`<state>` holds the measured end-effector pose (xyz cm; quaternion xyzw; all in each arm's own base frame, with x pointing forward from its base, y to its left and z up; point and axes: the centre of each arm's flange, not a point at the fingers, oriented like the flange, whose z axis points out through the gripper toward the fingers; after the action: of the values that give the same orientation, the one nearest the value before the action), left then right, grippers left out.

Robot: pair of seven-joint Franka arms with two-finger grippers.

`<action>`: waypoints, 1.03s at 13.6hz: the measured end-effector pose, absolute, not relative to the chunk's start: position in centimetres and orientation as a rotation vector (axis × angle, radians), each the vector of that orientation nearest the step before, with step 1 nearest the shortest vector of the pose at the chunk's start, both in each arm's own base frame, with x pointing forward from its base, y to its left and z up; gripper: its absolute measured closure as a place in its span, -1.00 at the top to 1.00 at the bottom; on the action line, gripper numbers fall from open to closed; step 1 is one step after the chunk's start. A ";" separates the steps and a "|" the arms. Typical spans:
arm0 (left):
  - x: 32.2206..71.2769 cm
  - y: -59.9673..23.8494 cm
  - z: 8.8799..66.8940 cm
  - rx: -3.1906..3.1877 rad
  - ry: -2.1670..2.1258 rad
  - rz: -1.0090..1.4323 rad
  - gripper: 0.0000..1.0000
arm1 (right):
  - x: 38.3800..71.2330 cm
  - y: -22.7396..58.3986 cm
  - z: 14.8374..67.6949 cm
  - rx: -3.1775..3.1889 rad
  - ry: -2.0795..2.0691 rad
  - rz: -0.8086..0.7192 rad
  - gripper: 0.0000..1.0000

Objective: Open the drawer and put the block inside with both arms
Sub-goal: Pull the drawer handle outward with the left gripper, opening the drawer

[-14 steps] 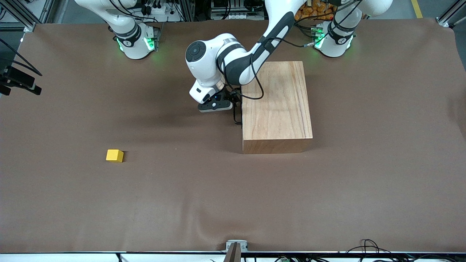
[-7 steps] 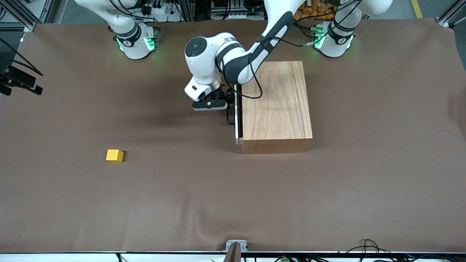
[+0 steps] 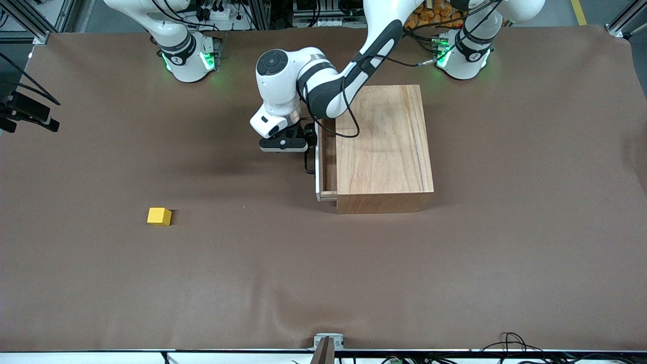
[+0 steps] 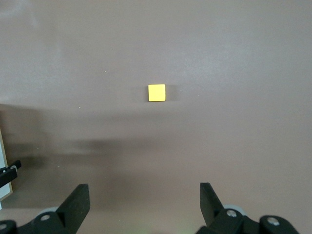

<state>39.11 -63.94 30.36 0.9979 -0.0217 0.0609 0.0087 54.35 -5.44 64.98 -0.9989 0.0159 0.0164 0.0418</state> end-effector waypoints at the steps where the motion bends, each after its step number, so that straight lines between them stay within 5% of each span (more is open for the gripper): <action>1: 38.7 -64.4 30.5 3.105 -0.079 0.188 1.00 | 54.3 -5.4 65.0 -3.057 0.048 0.050 1.00; 14: 37.0 -66.8 31.4 2.968 -0.130 0.242 1.00 | 54.3 -5.4 64.9 -3.056 0.047 0.063 1.00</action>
<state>37.03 -66.76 31.41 0.9925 -0.0435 0.0808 0.0805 54.25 -5.40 64.91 -0.9988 0.0155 0.0206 0.0422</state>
